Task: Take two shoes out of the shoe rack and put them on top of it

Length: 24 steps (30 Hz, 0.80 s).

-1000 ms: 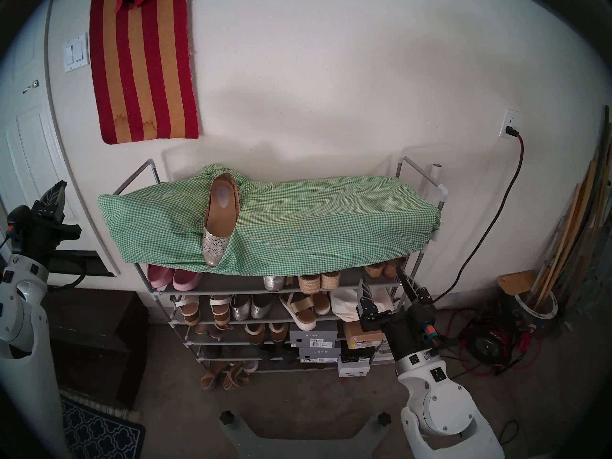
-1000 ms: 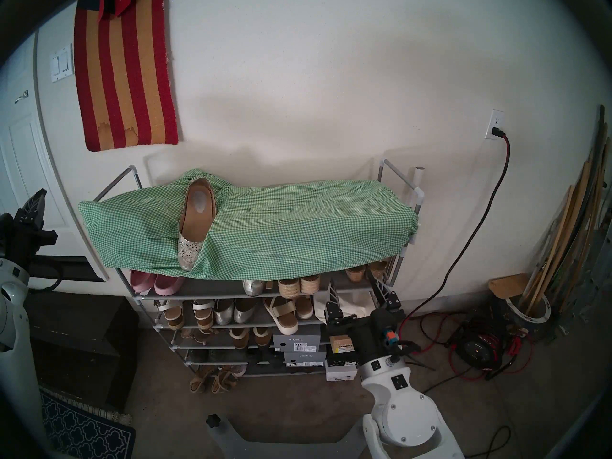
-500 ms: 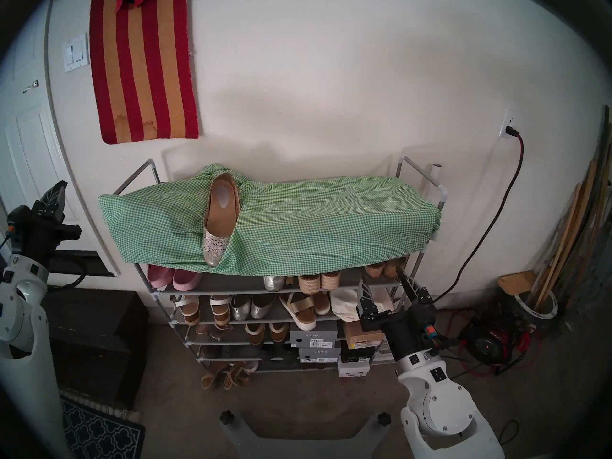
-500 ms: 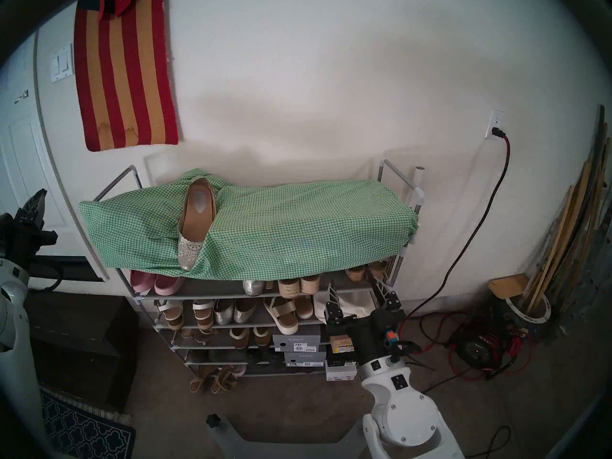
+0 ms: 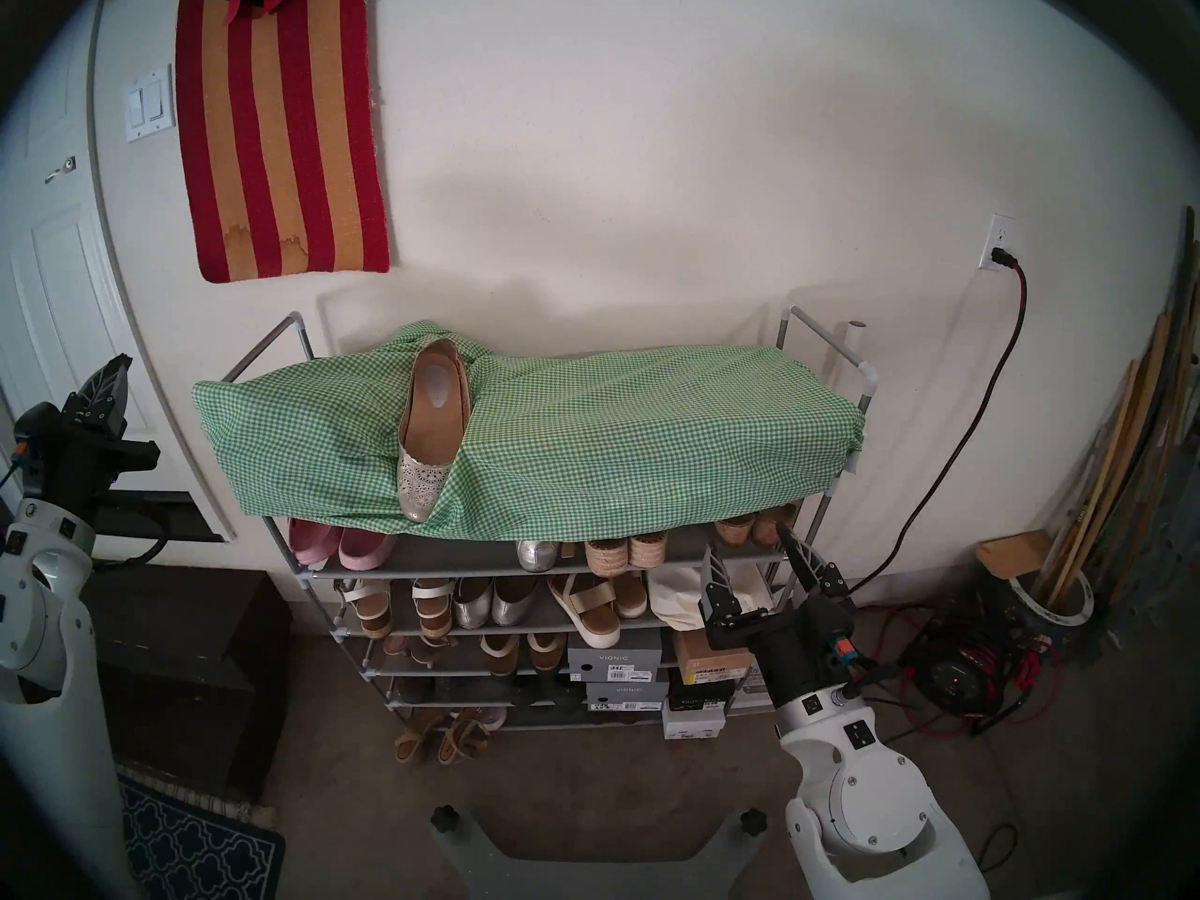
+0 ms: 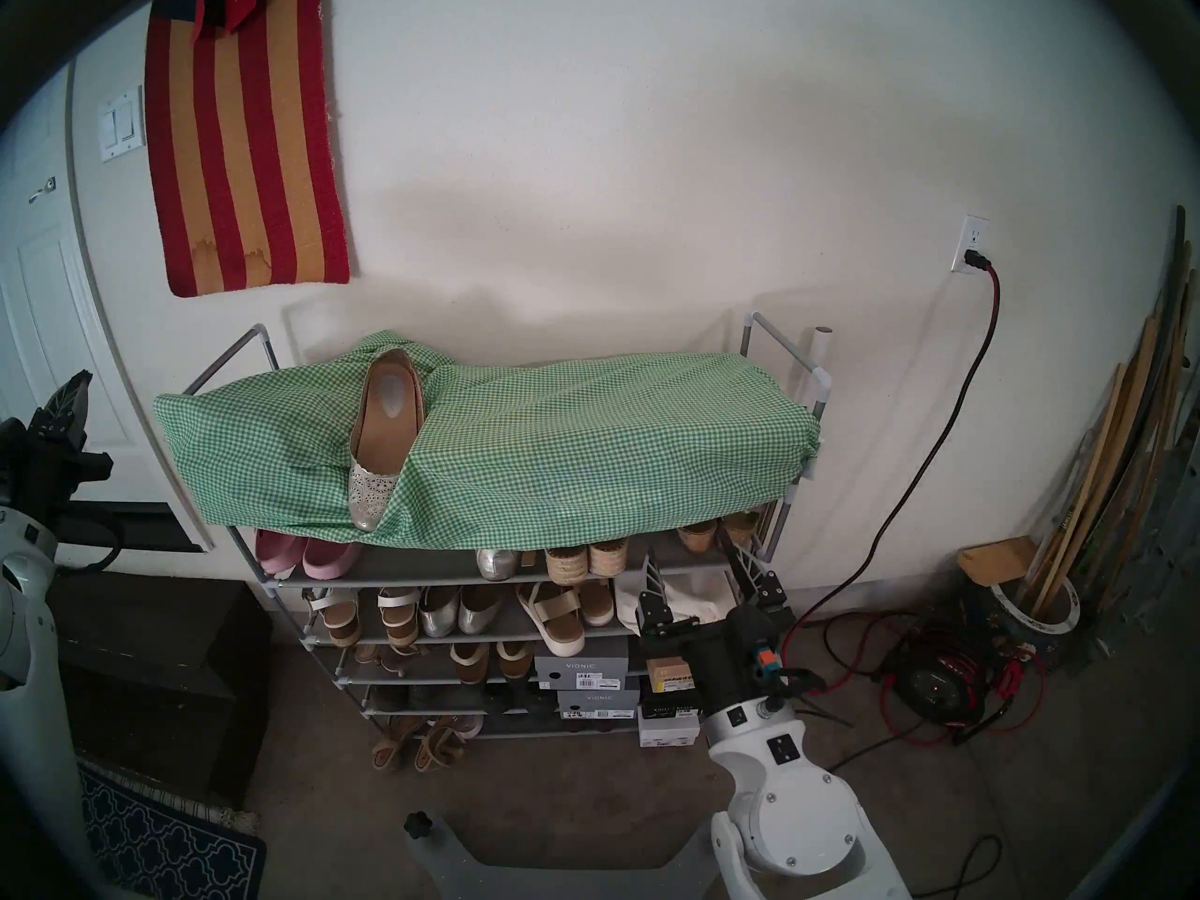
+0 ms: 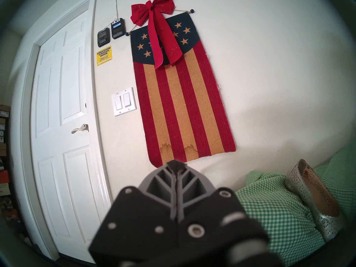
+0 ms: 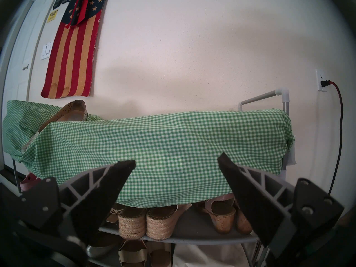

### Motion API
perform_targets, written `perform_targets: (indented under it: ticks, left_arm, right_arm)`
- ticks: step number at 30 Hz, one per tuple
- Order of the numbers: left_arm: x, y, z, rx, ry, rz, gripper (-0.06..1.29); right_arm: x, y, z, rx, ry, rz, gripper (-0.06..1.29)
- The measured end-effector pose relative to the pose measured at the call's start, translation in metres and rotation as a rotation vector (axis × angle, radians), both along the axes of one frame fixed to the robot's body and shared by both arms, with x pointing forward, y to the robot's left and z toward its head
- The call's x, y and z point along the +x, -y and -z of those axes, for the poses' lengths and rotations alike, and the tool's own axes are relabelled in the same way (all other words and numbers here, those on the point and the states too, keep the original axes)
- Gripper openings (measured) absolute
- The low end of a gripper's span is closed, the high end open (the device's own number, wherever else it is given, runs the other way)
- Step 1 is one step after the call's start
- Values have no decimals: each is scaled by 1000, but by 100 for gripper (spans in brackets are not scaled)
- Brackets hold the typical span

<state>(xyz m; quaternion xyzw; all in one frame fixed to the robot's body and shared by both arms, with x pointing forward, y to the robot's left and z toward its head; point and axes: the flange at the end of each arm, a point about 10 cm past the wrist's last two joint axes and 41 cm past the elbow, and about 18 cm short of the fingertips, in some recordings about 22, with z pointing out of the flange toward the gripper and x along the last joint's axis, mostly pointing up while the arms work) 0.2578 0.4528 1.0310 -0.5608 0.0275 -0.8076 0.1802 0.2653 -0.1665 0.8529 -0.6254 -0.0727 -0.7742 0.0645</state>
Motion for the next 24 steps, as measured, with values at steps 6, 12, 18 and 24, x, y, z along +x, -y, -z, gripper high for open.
perform_targets:
  ticks: [6, 12, 18, 24]
  left_arm:
    - [0, 0, 0, 0, 0, 0, -2]
    - [0, 0, 0, 0, 0, 1, -2]
    - [0, 0, 0, 0, 1, 1, -2]
    - [0, 0, 0, 0, 1, 1, -2]
  right_arm:
    - [2, -12, 0, 0, -15, -44, 123]
    - [-1, -48, 10, -13, -62, -171, 123]
    - [-11, -80, 25, -41, -110, -320, 123]
    - [-16, -102, 38, -79, -139, -432, 123]
